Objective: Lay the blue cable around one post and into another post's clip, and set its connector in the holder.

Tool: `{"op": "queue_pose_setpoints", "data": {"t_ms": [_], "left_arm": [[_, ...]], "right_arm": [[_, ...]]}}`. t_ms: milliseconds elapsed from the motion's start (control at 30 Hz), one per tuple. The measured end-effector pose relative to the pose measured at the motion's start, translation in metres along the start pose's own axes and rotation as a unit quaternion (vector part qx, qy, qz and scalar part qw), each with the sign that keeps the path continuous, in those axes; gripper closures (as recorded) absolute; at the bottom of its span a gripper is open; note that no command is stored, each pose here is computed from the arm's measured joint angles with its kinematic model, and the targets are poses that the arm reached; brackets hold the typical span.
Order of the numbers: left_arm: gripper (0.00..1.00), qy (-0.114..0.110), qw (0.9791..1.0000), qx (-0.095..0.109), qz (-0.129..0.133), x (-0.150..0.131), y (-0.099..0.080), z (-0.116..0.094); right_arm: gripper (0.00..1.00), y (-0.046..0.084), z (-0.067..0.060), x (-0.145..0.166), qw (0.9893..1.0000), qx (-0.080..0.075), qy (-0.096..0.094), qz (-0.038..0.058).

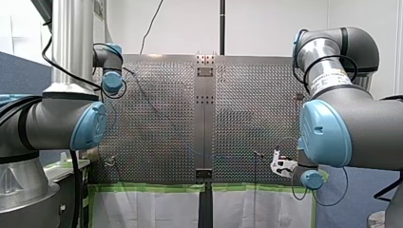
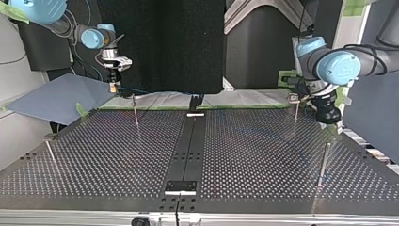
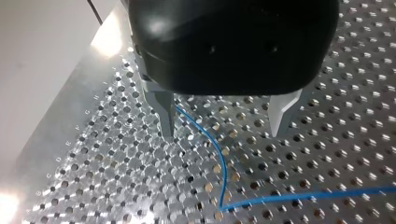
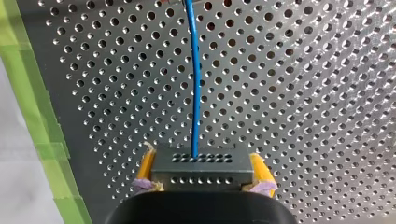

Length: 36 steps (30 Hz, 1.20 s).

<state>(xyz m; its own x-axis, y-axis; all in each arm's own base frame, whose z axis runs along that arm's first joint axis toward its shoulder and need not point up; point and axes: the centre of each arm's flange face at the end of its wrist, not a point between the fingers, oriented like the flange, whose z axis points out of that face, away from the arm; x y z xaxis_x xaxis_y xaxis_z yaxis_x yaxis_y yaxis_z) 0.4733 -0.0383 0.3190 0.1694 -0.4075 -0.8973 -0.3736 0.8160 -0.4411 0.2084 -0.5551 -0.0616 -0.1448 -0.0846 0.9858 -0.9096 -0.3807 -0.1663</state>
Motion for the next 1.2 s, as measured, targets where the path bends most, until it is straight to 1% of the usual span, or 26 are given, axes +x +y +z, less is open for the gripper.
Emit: {"op": "queue_pose_setpoints", "data": {"t_ms": [67,267,333,400,533,800,1067,1133,1200], "left_arm": [[0.00,0.006,0.9999,-0.007,0.011,0.000,0.004,-0.009],[0.00,0.026,0.9987,-0.016,0.041,0.001,0.012,-0.033],[0.00,0.029,0.9982,-0.016,0.050,-0.003,0.011,-0.038],[0.00,0.027,0.9980,-0.014,0.056,-0.009,0.008,-0.041],[0.00,0.015,0.9975,-0.009,0.069,-0.030,-0.002,-0.045],[0.00,-0.011,0.9958,0.001,0.090,-0.072,-0.022,-0.051],[0.00,-0.046,0.9925,-0.004,0.113,-0.122,-0.039,-0.064],[0.00,-0.053,0.9915,-0.002,0.119,-0.134,-0.044,-0.069],[0.00,-0.055,0.9905,0.000,0.125,-0.140,-0.049,-0.072]], "right_arm": [[1.00,0.000,0.000,0.000,1.0000,0.000,-0.001,0.0014],[1.00,0.000,-0.001,-0.001,1.0000,-0.001,-0.003,0.0081],[1.00,0.000,-0.001,-0.001,1.0000,-0.001,-0.003,0.0090],[1.00,0.000,-0.001,-0.001,0.9999,-0.001,-0.003,0.0101],[1.00,0.001,0.000,0.000,0.9999,-0.001,-0.003,0.0146],[1.00,0.000,0.000,-0.001,0.9998,-0.001,-0.003,0.0176],[1.00,0.000,0.000,0.000,0.9998,0.000,-0.003,0.0190],[1.00,0.000,0.001,0.000,0.9998,0.000,-0.003,0.0195],[1.00,0.000,0.002,0.000,0.9998,0.000,-0.004,0.0203]]}}
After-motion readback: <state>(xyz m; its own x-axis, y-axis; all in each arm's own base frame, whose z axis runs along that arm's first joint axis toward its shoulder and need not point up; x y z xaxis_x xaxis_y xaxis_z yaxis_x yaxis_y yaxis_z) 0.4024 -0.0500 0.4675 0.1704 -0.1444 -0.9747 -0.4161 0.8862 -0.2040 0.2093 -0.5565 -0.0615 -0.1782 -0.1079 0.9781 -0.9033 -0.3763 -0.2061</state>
